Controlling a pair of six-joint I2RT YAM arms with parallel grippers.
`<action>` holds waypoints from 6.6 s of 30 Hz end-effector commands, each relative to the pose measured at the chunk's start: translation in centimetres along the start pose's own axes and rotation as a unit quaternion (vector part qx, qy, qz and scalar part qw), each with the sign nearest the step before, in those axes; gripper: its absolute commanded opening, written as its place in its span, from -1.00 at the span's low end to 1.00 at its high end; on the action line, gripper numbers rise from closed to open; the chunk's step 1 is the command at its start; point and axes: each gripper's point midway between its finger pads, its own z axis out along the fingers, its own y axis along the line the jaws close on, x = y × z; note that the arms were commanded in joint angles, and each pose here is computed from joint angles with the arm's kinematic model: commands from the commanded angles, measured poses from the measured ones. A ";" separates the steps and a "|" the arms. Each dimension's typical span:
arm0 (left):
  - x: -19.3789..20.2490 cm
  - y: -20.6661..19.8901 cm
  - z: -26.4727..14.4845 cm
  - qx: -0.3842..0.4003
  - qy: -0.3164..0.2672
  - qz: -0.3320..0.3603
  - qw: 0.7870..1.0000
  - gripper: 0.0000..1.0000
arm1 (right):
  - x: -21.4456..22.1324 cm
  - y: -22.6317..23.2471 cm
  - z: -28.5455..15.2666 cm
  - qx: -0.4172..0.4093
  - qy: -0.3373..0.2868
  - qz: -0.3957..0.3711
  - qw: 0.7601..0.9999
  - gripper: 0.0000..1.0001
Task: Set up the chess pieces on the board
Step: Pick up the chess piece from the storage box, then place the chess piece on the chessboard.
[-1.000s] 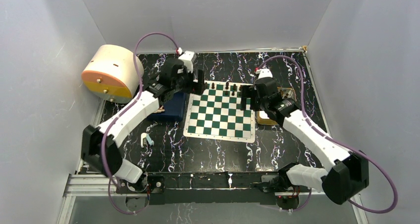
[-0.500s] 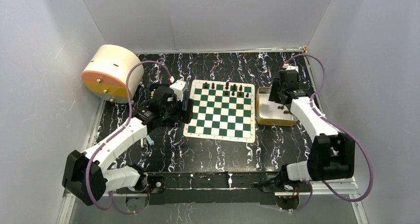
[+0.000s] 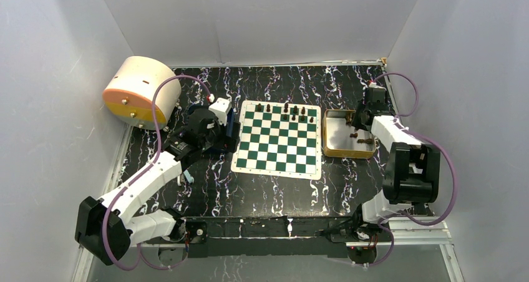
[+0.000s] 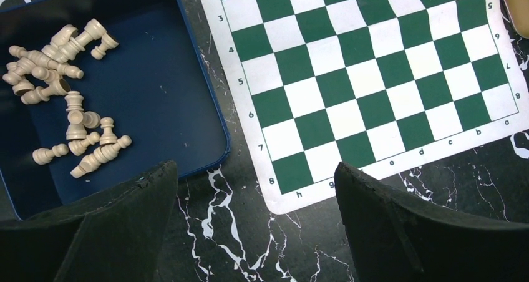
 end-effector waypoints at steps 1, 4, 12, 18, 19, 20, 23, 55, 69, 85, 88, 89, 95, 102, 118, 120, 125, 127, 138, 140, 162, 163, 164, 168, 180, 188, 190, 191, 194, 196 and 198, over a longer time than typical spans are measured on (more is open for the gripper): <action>-1.0 0.5 -0.7 -0.010 -0.026 0.007 1.000 0.84 | -4.2 1.1 0.5 -0.029 -0.052 0.012 0.998 -0.41; -0.9 0.4 -0.6 -0.010 -0.023 0.009 1.000 0.84 | -4.4 1.4 1.0 -0.037 -0.046 0.012 0.998 -0.41; -0.9 0.6 -0.7 -0.014 -0.023 0.010 1.000 0.84 | -4.7 1.9 2.5 -0.042 -0.036 0.021 0.998 -0.40; -1.0 0.6 -0.6 -0.015 -0.024 0.012 1.000 0.84 | -4.3 1.4 3.3 -0.029 -0.029 0.019 0.999 -0.42; -1.0 0.5 -0.6 -0.013 -0.024 0.013 1.000 0.83 | -4.2 1.4 3.3 -0.027 -0.028 0.018 0.999 -0.42; -1.0 0.5 -0.6 -0.012 -0.023 0.013 1.000 0.83 | -4.2 1.3 3.5 -0.026 -0.027 0.018 0.999 -0.42; -1.0 0.4 -0.6 -0.010 -0.024 0.013 1.000 0.83 | -4.0 1.3 3.8 -0.024 -0.024 0.017 0.999 -0.44; -1.1 0.3 -0.7 -0.005 -0.026 0.011 1.000 0.83 | -3.9 0.4 2.5 0.006 -0.007 -0.005 1.000 -0.68; -1.3 0.4 -0.8 -0.009 -0.032 0.013 0.999 0.83 | -5.2 0.9 3.6 -0.001 -0.021 -0.011 1.000 -0.32; -1.5 0.5 -1.1 -0.012 -0.038 0.014 0.999 0.83 | -4.4 1.3 5.1 -0.009 0.008 -0.009 1.000 -0.40; -1.5 0.6 -1.1 -0.013 -0.037 0.014 0.999 0.83 | -4.2 1.4 5.2 -0.011 0.011 -0.007 1.000 -0.40; -1.5 0.5 -1.1 -0.012 -0.037 0.013 0.999 0.83 | -4.0 1.4 5.2 -0.010 0.014 -0.007 1.000 -0.40; -1.6 0.6 -1.2 -0.012 -0.039 0.014 0.999 0.83 | -3.5 1.5 5.5 -0.012 0.026 -0.007 1.000 -0.41; -1.6 0.6 -1.2 -0.012 -0.039 0.014 0.999 0.83 | -3.2 1.3 5.4 -0.004 0.032 -0.010 0.999 -0.50; -1.5 0.5 -1.2 -0.009 -0.039 0.012 0.999 0.83 | -5.0 1.4 1.0 0.030 0.011 -0.035 0.999 -0.59; -1.5 0.5 -1.2 -0.010 -0.038 0.012 0.999 0.83 | -5.4 1.4 0.4 0.032 0.008 -0.034 0.999 -0.59; -1.4 0.5 -1.2 -0.011 -0.038 0.011 0.999 0.83 | -6.0 3.3 -1.2 0.012 -0.003 -0.046 0.999 -0.60; -1.4 0.6 -1.2 -0.012 -0.038 0.011 0.999 0.83 | -6.3 4.2 -1.9 0.000 -0.010 -0.048 0.999 -0.60; -2.0 2.0 -2.4 -0.053 -0.062 -0.001 0.997 0.83 | -5.9 14.7 -5.4 -0.115 -0.034 -0.079 0.990 -0.61; -2.2 2.3 -2.7 -0.062 -0.068 -0.006 0.996 0.83 | -5.1 16.8 -5.6 -0.123 -0.027 -0.092 0.988 -0.60; -2.3 5.5 -5.6 -0.147 -0.101 -0.020 0.984 0.84 | 2.6 33.0 -1.6 -0.152 0.006 -0.241 0.958 -0.57; -2.3 5.6 -5.6 -0.148 -0.102 -0.020 0.983 0.84 | 2.7 33.0 -1.3 -0.148 0.009 -0.242 0.959 -0.57; -2.3 5.7 -5.7 -0.150 -0.103 -0.019 0.983 0.84 | 2.9 32.8 -1.0 -0.140 0.013 -0.243 0.960 -0.57; -2.4 5.6 -5.9 -0.148 -0.107 -0.019 0.983 0.84 | 3.8 32.6 -0.2 -0.136 0.029 -0.244 0.960 -0.56; -2.5 5.6 -6.1 -0.147 -0.111 -0.019 0.983 0.85 | 4.6 32.5 1.3 -0.121 0.033 -0.249 0.960 -0.55; -2.5 5.5 -5.8 -0.143 -0.107 -0.017 0.984 0.84 | 4.4 32.1 1.8 -0.110 0.029 -0.251 0.961 -0.55; -2.4 5.5 -5.8 -0.143 -0.107 -0.017 0.984 0.85 | 4.6 32.1 1.9 -0.110 0.030 -0.252 0.961 -0.55; -2.4 5.5 -5.8 -0.143 -0.107 -0.017 0.984 0.85 | 4.6 32.1 1.9 -0.110 0.031 -0.252 0.961 -0.55; -2.4 5.4 -5.8 -0.143 -0.107 -0.017 0.984 0.85 | 4.8 32.1 2.0 -0.111 0.033 -0.253 0.960 -0.54; -2.5 5.4 -5.8 -0.142 -0.108 -0.017 0.984 0.85 | 4.8 32.0 2.1 -0.112 0.035 -0.253 0.960 -0.53; -2.5 5.4 -5.9 -0.142 -0.108 -0.017 0.984 0.85 | 4.8 32.1 2.1 -0.113 0.035 -0.253 0.960 -0.50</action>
